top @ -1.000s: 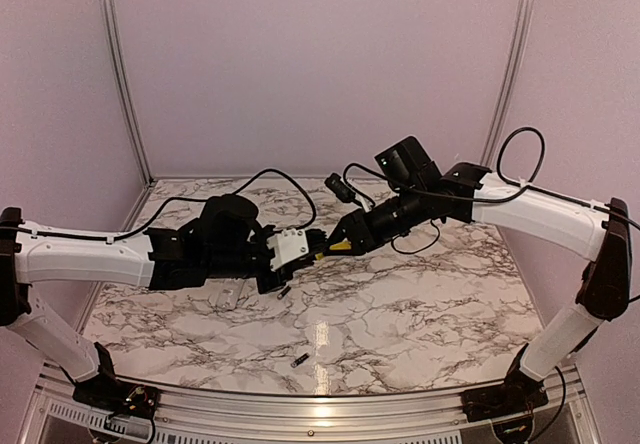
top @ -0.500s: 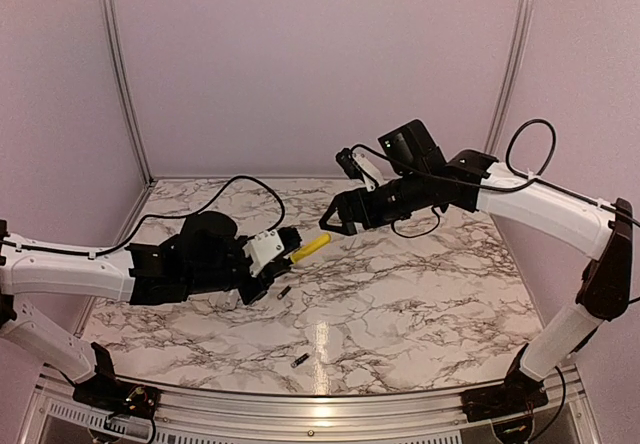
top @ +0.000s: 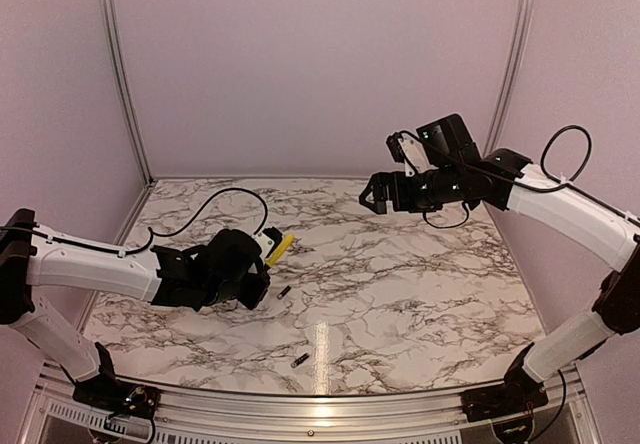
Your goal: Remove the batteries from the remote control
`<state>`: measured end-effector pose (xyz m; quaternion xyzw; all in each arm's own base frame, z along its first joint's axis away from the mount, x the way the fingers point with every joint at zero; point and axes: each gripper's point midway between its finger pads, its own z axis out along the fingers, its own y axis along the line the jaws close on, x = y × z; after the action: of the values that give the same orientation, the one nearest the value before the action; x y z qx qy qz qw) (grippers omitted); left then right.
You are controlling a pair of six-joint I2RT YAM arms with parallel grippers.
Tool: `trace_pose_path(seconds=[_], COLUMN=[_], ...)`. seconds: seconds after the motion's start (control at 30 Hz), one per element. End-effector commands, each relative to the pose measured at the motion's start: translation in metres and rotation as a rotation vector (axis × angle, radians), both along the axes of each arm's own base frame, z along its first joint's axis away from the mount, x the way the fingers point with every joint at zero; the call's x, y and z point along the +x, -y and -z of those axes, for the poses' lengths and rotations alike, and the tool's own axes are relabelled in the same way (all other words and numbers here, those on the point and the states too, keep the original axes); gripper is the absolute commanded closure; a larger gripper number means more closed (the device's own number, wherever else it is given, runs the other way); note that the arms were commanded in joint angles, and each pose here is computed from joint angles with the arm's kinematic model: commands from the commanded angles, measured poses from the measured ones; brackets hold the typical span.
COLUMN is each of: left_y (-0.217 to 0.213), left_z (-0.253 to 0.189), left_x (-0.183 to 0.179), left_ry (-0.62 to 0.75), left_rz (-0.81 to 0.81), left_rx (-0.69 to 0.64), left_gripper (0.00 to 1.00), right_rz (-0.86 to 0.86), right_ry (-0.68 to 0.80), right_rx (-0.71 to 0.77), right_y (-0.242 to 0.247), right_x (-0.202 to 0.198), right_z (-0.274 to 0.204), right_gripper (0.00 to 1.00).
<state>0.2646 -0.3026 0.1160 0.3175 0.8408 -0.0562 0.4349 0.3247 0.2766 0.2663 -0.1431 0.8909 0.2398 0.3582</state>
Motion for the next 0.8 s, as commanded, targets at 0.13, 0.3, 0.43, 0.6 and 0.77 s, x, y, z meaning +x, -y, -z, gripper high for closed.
trace_pose_path(seconds=[0.13,0.3,0.43,0.6,0.77], left_y=[-0.011,-0.015,-0.014,-0.009,-0.010], left_z=[0.020,0.046,0.058,0.070,0.083], left_x=[0.030,0.042,0.048,0.049,0.047], left_ry=[-0.113,-0.217,-0.250,-0.285,-0.309], left_rz=[-0.199,-0.247,-0.262,-0.265,-0.272], left_rx=[0.030,0.043,0.051,0.023,0.028], left_gripper=[1.00,1.00,1.00,1.00,1.00], right_rz=[0.065,0.081,0.093,0.096,0.098], right_ry=[-0.026,-0.031,-0.031,-0.033,-0.038], right_rx=[0.014,0.017,0.016,0.015,0.015], right_y=[0.017,0.023,0.028,0.032,0.032], right_x=[-0.008,-0.014,-0.017,-0.020,-0.020], right_z=[0.009,0.012,0.014,0.016,0.018], right_gripper=[0.02,0.02,0.02,0.02,0.02])
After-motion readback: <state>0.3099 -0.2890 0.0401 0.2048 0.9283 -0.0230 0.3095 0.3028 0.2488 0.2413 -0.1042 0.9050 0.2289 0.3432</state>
